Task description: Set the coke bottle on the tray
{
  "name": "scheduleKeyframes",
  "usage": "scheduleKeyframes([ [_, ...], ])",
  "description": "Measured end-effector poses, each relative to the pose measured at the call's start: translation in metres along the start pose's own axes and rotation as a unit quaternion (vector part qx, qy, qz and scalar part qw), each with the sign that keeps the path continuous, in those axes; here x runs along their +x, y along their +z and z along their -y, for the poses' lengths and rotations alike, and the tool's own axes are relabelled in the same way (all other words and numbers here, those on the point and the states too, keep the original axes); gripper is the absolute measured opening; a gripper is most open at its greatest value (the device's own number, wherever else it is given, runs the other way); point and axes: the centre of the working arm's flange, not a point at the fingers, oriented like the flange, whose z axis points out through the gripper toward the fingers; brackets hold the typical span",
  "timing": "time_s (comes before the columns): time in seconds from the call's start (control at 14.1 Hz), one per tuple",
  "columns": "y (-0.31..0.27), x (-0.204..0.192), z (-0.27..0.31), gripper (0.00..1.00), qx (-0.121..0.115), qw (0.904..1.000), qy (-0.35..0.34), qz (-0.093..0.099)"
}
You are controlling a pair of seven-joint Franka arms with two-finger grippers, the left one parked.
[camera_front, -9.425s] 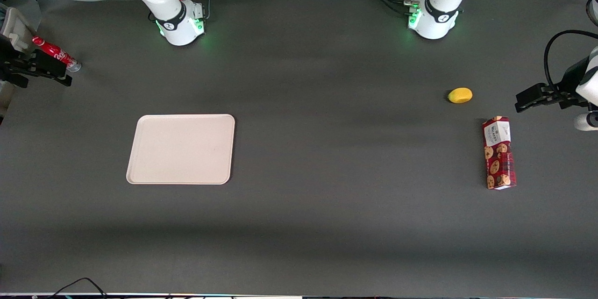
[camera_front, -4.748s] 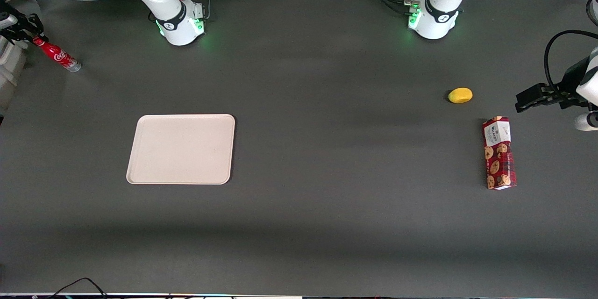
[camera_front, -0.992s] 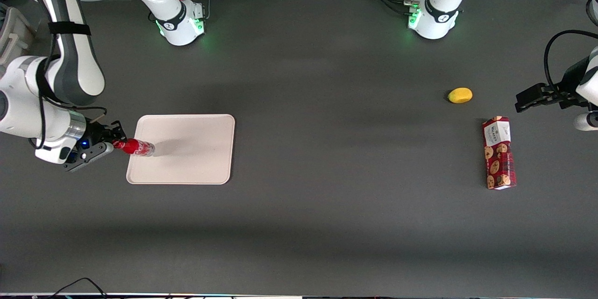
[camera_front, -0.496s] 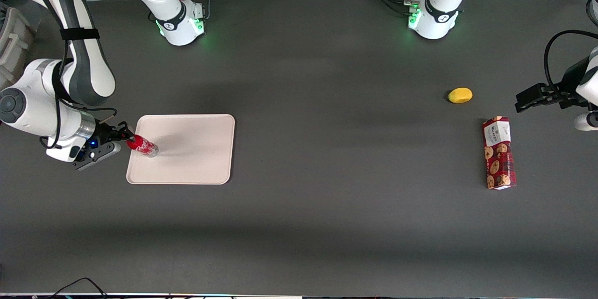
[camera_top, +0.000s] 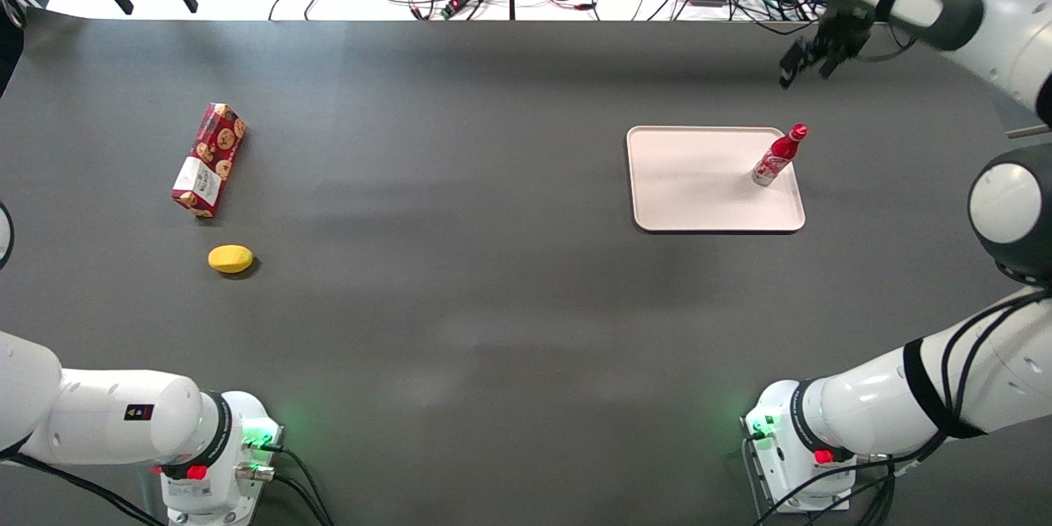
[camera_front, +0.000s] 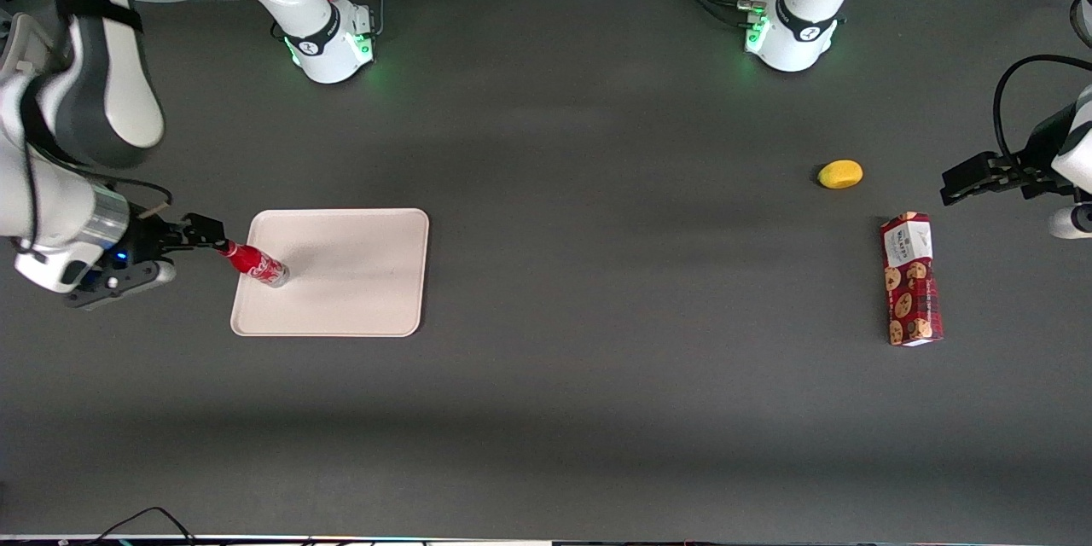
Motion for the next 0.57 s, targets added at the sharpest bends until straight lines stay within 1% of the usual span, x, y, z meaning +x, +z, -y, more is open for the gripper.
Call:
scheduleKeyframes([
  [0.14,-0.059,-0.001,0.031,1.0,0.005,0.9996,0.028,0.006],
  [0.21,-0.084,-0.004,0.042,1.0,0.004,0.9994,0.035,0.007],
  [0.43,-0.147,-0.024,0.055,1.0,-0.008,0.9985,0.054,0.001],
  [0.57,-0.177,-0.046,0.057,1.0,-0.014,0.9981,0.06,0.004],
])
